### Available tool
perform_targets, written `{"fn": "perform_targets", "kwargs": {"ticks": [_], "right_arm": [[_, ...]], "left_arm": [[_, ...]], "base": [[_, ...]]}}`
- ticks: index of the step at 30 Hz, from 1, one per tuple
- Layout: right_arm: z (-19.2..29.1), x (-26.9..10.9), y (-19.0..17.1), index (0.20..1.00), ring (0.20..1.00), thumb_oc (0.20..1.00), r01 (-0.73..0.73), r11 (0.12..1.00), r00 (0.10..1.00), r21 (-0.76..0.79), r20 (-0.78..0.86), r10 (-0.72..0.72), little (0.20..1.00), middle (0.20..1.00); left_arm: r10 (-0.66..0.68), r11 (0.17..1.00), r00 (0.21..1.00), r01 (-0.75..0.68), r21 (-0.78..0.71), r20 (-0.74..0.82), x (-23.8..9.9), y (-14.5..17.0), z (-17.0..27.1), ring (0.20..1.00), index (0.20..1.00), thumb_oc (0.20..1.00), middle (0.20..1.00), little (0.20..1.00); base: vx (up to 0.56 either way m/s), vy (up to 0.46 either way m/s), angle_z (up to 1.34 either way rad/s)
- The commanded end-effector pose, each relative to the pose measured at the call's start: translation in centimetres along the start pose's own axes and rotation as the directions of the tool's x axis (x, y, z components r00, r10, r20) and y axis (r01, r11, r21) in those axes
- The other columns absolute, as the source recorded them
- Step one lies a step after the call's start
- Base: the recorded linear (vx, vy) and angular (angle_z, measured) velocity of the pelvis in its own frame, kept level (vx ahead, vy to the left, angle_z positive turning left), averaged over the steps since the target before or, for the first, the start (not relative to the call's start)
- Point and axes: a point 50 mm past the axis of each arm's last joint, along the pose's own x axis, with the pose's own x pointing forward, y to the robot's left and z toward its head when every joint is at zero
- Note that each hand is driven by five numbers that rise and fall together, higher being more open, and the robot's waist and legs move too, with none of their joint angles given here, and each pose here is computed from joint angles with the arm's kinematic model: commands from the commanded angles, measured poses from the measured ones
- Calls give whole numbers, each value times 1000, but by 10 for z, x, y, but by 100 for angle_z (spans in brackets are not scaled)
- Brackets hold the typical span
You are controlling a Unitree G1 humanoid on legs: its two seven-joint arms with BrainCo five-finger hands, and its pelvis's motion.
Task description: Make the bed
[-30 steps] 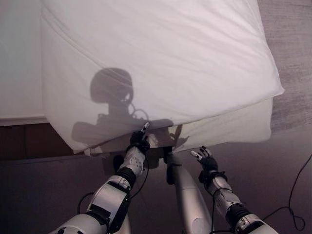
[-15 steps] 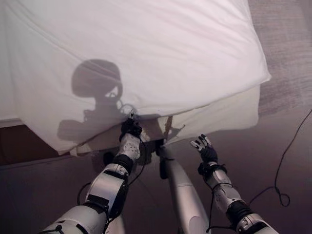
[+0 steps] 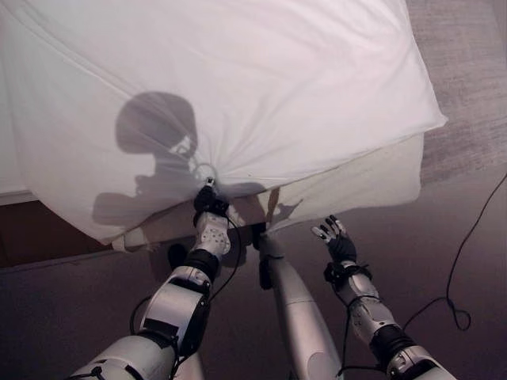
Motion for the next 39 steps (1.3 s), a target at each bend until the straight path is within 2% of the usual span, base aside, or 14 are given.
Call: {"fn": "perform_targets", "kwargs": {"ticks": [1, 6, 12, 17, 22, 27, 28, 30, 31, 32, 35, 39], "right_arm": [[10, -7, -2, 1000, 1000, 1000, -23, 1000, 997, 13, 73, 22, 1000, 1000], [8, -10, -1, 1000, 1000, 1000, -28, 999, 997, 28, 71, 25, 1000, 1000], [-1, -16, -1, 1000, 1000, 1000, -39, 998, 999, 43, 41, 37, 1000, 1000], [-6, -18, 4, 1000, 1000, 1000, -58, 996, 998, 67, 22, 57, 1000, 1000], [-14, -17, 24, 1000, 1000, 1000, -137, 967, 990, 216, -13, 143, 1000, 1000], [-15, -17, 31, 1000, 1000, 1000, -161, 949, 985, 271, -14, 171, 1000, 1000], [-13, -11, 79, 1000, 1000, 1000, -282, 856, 946, 433, -21, 323, 1000, 1000], [-11, -9, 88, 1000, 1000, 1000, -293, 832, 941, 471, -12, 338, 1000, 1000], [-2, -5, 106, 1000, 1000, 1000, -326, 788, 929, 522, 24, 368, 1000, 1000], [-2, -5, 106, 1000, 1000, 1000, -326, 788, 929, 522, 24, 368, 1000, 1000], [23, 2, 132, 1000, 1000, 1000, -376, 707, 914, 598, 118, 387, 1000, 1000], [35, 5, 140, 1000, 1000, 1000, -384, 666, 914, 639, 163, 370, 1000, 1000]], "left_arm": [[-222, 973, 975, 221, -59, -7, -14, -50, -14, 200, 200, 200, 200, 200], [-319, 942, 948, 318, -107, 3, -30, -57, -16, 200, 200, 200, 200, 200], [-488, 855, 872, 485, -184, 32, -55, -70, -7, 200, 200, 200, 200, 200], [-534, 805, 841, 537, -253, 86, -64, -73, 5, 200, 200, 200, 200, 200], [-596, 730, 791, 605, -318, 135, -77, -84, 15, 200, 200, 200, 200, 200], [-612, 713, 777, 623, -323, 149, -80, -87, 18, 200, 200, 200, 200, 200], [-631, 648, 739, 669, -365, 234, -90, -100, 31, 200, 200, 200, 200, 200], [-630, 641, 737, 672, -371, 246, -92, -101, 33, 200, 200, 200, 200, 200], [-626, 625, 726, 686, -373, 285, -96, -105, 39, 200, 200, 200, 200, 200], [-626, 625, 726, 686, -373, 285, -96, -105, 39, 200, 200, 200, 200, 200], [-590, 627, 729, 684, -373, 348, -96, -106, 50, 200, 200, 200, 200, 200], [-570, 636, 727, 685, -355, 382, -95, -105, 57, 200, 200, 200, 200, 200]], "base": [[4, -15, -5], [7, -15, 3], [4, -11, 15], [0, 0, 0], [2, 5, 2], [2, 3, 5], [30, 25, -1], [27, 21, 8], [15, 11, 14], [32, 24, 12], [19, 6, 7], [32, 2, 9]]}}
